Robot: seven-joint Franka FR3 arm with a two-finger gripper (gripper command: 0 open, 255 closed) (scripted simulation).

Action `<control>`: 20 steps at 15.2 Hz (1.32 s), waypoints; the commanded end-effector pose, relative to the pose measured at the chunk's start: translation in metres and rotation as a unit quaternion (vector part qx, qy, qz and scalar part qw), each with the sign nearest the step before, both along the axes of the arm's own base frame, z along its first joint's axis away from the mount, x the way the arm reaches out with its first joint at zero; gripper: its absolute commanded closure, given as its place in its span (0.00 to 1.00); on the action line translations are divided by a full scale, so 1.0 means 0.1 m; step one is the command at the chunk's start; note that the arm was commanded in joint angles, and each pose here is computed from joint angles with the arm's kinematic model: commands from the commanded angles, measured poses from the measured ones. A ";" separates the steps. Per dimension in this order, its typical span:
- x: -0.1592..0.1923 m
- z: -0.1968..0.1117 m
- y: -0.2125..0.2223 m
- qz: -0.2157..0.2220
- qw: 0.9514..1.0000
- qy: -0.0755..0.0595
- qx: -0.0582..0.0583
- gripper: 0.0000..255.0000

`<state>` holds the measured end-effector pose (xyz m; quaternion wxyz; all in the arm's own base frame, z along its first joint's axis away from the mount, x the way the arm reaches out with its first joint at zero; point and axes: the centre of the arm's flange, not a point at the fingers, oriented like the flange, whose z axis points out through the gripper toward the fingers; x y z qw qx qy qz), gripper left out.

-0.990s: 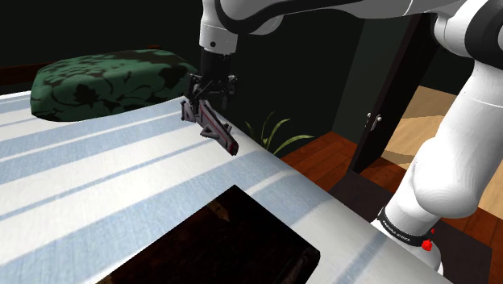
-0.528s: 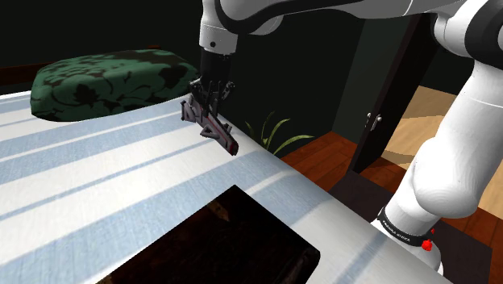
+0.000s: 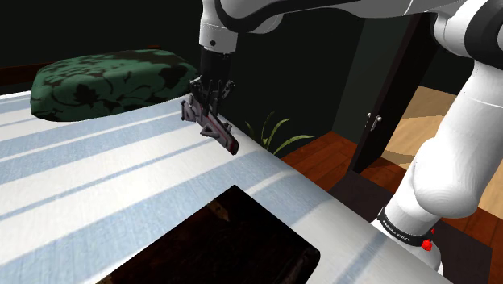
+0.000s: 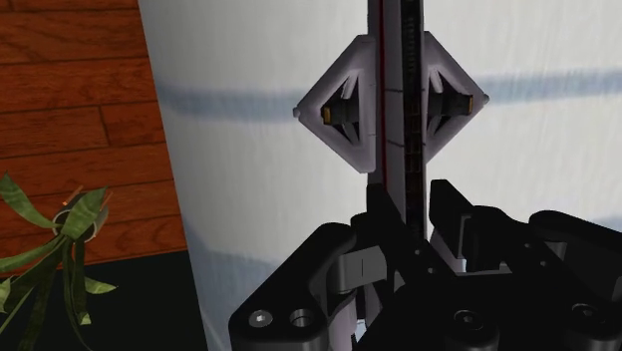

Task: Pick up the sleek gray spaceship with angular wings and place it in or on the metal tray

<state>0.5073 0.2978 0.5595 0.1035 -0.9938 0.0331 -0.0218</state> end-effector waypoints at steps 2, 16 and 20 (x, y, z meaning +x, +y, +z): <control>0.00 0.13 0.00 0.000 1.000 0.000 0.000 1.00; 0.00 0.87 0.00 0.000 1.000 0.000 0.000 1.00; 0.00 1.08 0.00 0.000 1.000 0.000 0.000 1.00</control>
